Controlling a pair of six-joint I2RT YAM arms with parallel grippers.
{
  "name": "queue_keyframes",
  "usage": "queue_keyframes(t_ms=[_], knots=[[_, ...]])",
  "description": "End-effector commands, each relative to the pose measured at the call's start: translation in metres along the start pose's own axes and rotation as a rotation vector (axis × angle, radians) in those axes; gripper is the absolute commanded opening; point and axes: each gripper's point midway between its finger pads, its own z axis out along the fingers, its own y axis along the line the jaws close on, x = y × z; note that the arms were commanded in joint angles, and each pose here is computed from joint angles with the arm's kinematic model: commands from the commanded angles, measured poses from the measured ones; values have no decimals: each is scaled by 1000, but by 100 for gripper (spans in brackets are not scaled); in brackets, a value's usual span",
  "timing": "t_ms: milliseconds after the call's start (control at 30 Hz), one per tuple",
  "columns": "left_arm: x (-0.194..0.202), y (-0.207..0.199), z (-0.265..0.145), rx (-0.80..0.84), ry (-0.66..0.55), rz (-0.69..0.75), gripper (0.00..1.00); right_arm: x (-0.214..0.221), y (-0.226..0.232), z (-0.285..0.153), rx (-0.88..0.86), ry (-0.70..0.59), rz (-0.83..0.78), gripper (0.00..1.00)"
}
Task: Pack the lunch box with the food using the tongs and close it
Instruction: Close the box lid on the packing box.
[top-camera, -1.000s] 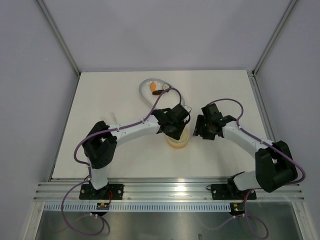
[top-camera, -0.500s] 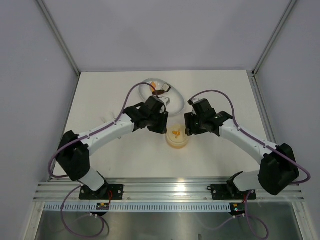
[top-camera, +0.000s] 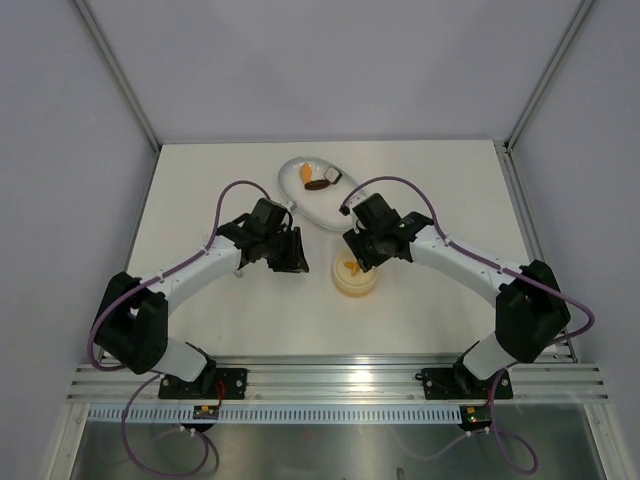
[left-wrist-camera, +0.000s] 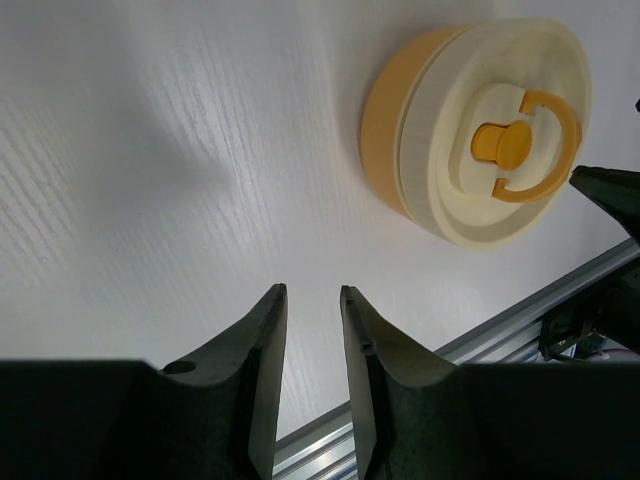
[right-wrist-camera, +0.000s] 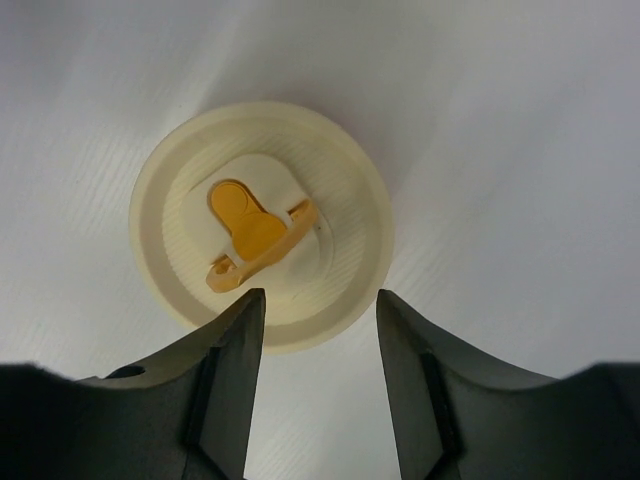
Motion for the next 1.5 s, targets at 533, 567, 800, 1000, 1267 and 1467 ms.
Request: queue_keyframes(t_ms=[533, 567, 800, 1000, 1267, 1467], knots=[[-22, 6, -14, 64, -93, -69, 30, -29, 30, 14, -58, -6, -392, 61], [-22, 6, -13, 65, -92, -68, 30, -30, 33, 13, -74, -7, -404, 62], [-19, 6, -12, 72, -83, -68, 29, -27, 52, 17, -218, 17, -475, 64], [-13, 8, -11, 75, -70, -69, 29, -31, 53, 33, -241, 23, -470, 63], [-9, 10, -8, 79, -61, -77, 29, -37, 44, 46, -205, 19, -419, 57], [-8, 9, -5, 85, -54, -77, 28, -43, 39, 37, -166, -17, -358, 37]])
